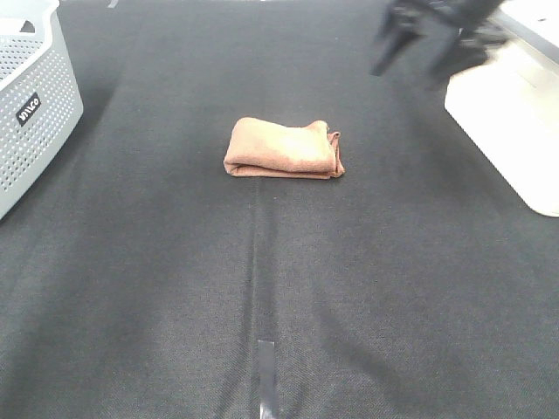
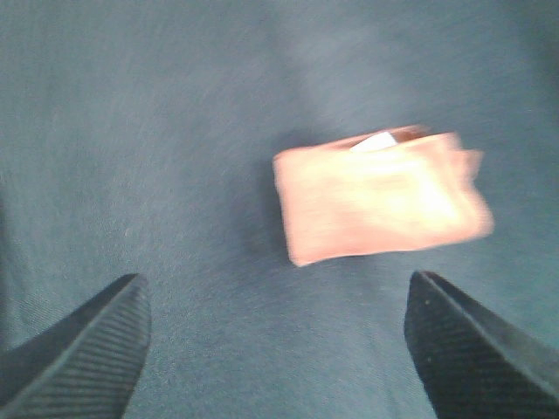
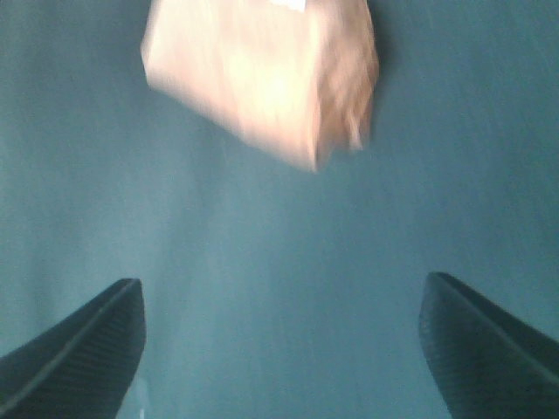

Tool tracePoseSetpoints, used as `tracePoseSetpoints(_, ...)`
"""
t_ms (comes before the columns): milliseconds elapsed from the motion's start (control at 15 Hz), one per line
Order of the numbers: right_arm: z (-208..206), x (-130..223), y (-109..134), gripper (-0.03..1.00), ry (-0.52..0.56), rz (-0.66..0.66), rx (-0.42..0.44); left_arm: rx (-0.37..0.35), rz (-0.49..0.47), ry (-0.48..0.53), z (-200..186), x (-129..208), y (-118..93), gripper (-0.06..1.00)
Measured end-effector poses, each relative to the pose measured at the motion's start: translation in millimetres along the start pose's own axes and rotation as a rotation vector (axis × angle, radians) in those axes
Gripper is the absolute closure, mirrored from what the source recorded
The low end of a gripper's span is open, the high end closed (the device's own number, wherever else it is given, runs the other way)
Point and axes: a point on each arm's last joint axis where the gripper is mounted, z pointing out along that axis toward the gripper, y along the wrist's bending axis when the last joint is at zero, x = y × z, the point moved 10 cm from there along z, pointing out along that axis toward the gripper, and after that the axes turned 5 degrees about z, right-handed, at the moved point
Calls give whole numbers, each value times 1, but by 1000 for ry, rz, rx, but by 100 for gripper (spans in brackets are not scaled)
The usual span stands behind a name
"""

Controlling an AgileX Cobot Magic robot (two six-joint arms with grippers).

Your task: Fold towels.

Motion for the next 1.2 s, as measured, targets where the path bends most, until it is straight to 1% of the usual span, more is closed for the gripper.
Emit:
tracePoseSetpoints(67,-20,23,3,16,5,-9,25,-19,31,-2,-17,5,-6,18)
tracePoseSetpoints(200,-45,55,9,16,7,-17,40,-28,46,26,-39,24,-9,18)
tracePoseSetpoints(267,-56,72,12,16,5,-19,45,-29,51,56,-50,42,-10,18)
tracePoseSetpoints(333,-66,91,16,16,2,-21,46,-33,56,98,-59,64,-8,18)
tracePoseSetpoints(533,-95,162,26,16,-25,-31,47,-41,57,164,-102,132,-2,18)
tracePoseSetpoints(600,-100,185,27,16,-45,-34,48,-42,53,185,-120,166,1,18)
tracePoseSetpoints(733,-107,234,29,16,-93,-46,49,-42,37,164,-154,213,6,18)
tracePoseSetpoints(933,-114,295,30,16,-221,-91,51,-38,27,89,-190,277,11,18)
tracePoseSetpoints(1067,-119,326,28,16,-357,-145,69,-29,23,-4,-210,310,14,18)
tracePoseSetpoints(1200,-128,343,23,16,-492,-177,109,-18,18,-111,-225,340,16,18)
